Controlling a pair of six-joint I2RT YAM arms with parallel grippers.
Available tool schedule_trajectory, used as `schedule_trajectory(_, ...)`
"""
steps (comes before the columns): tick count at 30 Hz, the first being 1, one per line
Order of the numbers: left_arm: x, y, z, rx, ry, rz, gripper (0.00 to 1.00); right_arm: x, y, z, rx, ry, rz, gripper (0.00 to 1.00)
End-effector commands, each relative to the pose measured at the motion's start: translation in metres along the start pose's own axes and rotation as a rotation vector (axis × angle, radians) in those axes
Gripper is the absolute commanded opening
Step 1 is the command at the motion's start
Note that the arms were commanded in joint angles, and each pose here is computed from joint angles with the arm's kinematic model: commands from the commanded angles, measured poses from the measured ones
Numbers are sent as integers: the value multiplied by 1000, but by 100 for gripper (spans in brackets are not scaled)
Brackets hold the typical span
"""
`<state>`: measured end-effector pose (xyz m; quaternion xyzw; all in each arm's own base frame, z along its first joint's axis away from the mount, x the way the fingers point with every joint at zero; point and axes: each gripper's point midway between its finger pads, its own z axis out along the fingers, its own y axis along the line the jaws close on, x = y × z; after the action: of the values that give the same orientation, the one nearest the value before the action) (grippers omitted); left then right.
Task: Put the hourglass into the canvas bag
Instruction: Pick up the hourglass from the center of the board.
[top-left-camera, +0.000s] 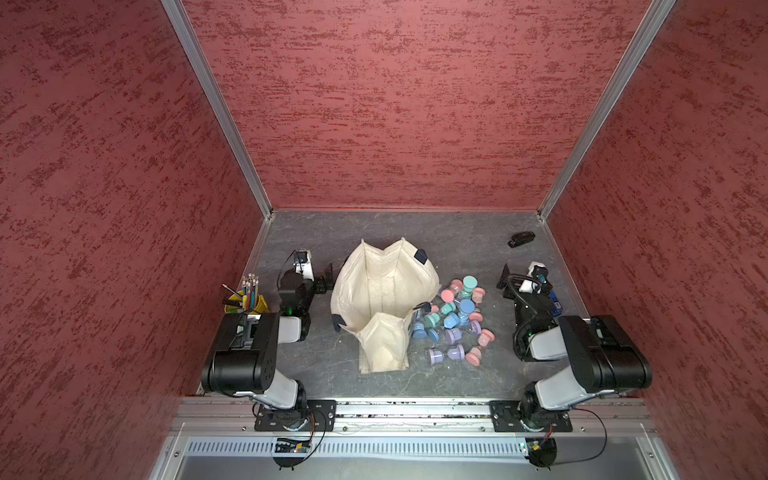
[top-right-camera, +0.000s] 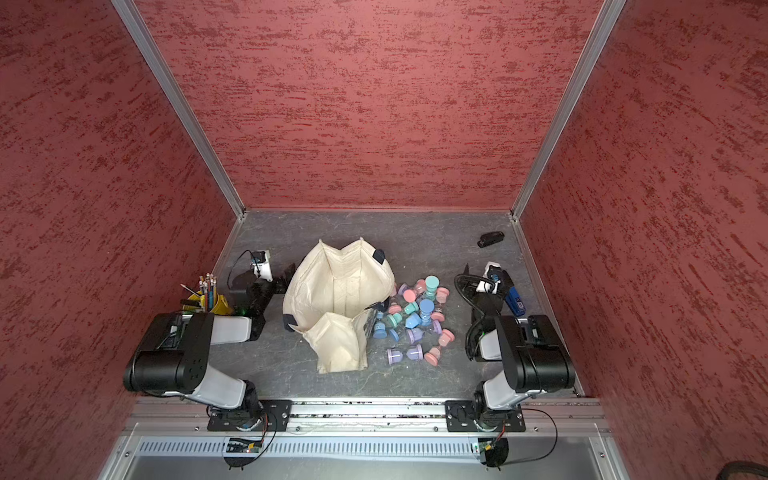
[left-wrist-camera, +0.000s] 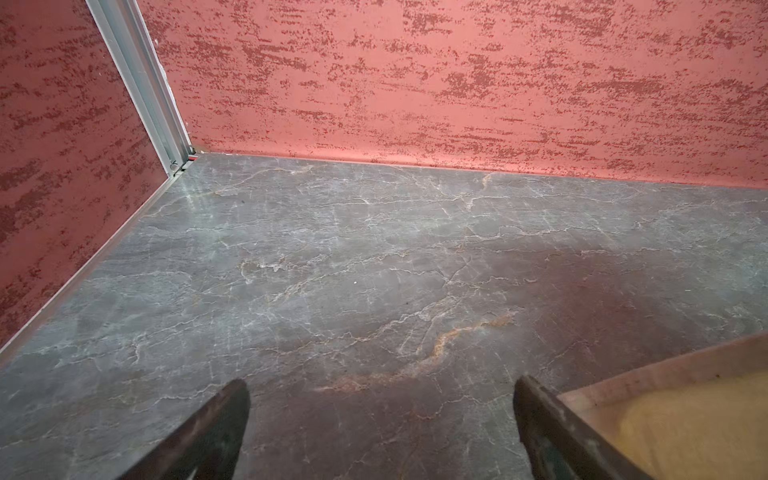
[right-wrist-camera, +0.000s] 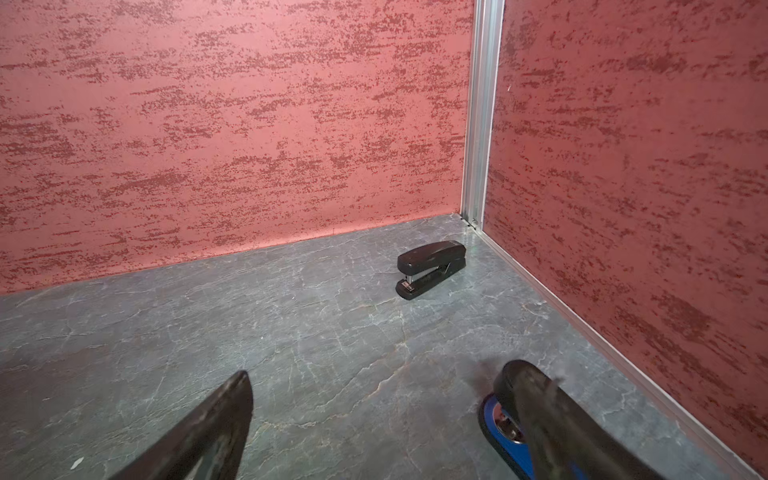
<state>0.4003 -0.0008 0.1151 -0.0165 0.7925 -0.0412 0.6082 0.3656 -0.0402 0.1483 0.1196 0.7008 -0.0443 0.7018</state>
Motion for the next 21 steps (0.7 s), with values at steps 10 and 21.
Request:
schedule_trajectory(10, -1, 6, -2, 53, -3, -41, 100, -10, 2, 2, -10, -37, -9, 99)
schedule_trajectory(21, 0, 2, 2, 8, 5, -2, 100, -9, 2, 2, -10, -36, -9, 99)
